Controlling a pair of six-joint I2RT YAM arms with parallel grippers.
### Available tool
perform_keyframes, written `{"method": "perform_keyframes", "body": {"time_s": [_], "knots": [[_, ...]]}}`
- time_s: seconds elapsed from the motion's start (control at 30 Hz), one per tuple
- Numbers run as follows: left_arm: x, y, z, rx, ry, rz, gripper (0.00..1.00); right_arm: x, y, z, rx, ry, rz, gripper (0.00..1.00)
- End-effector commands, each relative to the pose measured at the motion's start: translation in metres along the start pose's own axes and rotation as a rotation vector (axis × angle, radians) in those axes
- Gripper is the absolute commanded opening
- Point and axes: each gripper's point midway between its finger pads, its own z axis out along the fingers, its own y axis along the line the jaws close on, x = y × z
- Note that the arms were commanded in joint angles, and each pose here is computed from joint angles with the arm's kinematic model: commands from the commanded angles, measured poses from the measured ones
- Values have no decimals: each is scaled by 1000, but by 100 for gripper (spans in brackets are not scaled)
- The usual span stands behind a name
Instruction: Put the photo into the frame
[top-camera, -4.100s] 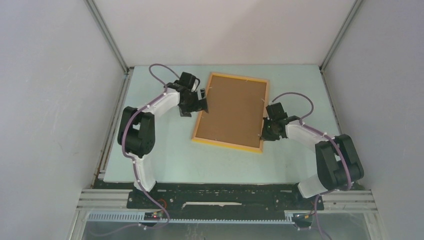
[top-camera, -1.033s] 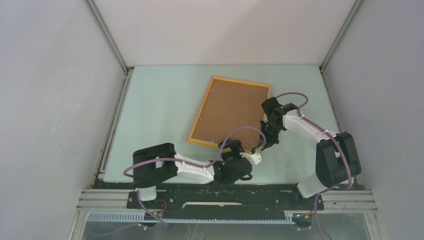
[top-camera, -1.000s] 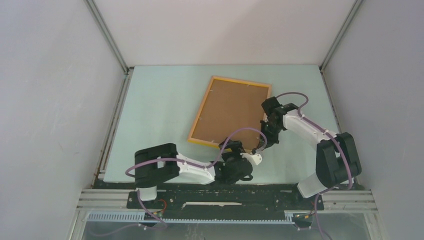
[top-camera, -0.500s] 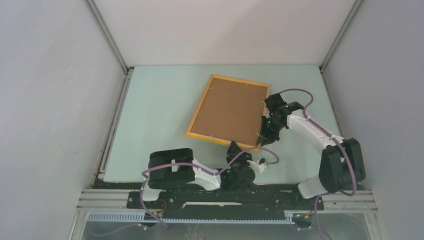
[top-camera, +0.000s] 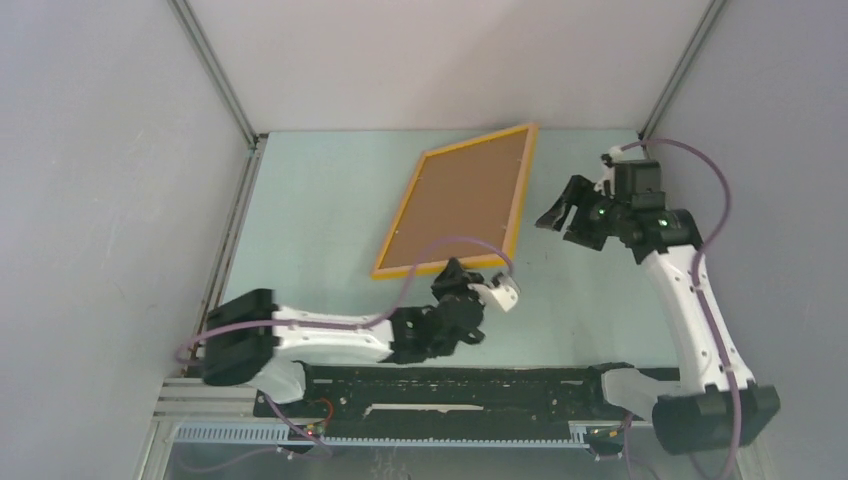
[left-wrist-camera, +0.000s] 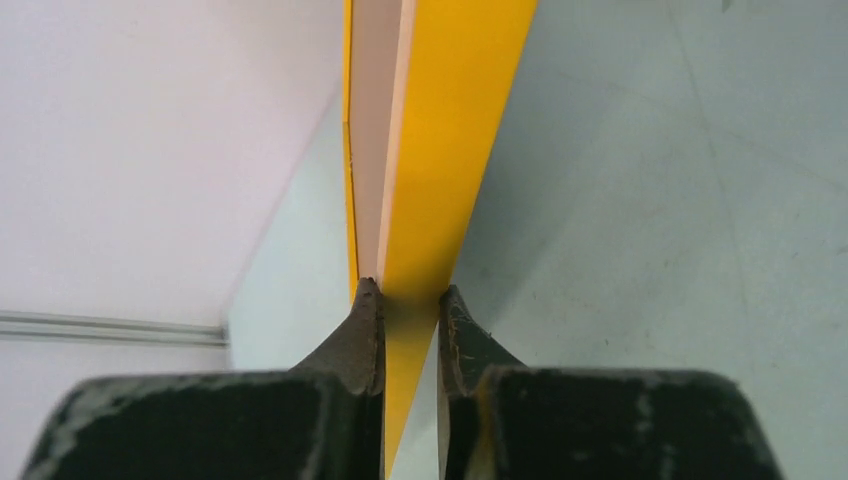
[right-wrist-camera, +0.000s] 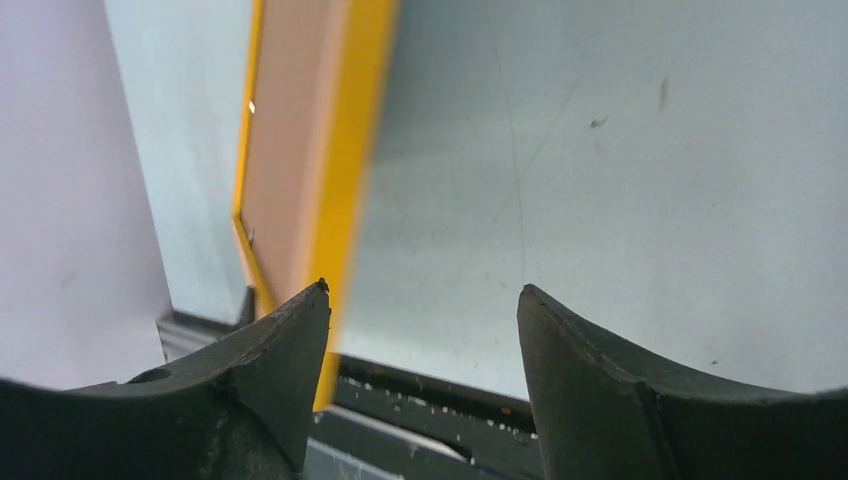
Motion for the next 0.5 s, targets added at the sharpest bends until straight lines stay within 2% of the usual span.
{"method": "perform_keyframes", "body": {"time_s": [0.0, 0.2, 0.47], "knots": [[-66, 48, -23, 192, -228, -518, 0, -16, -1, -31, -11, -113, -34, 75], [-90, 71, -38, 367, -405, -747, 0, -12, -19, -35, 44, -133, -39, 75], [-84, 102, -35, 471, -554, -1150, 0, -4, -35, -30, 79, -126, -40, 75]]}}
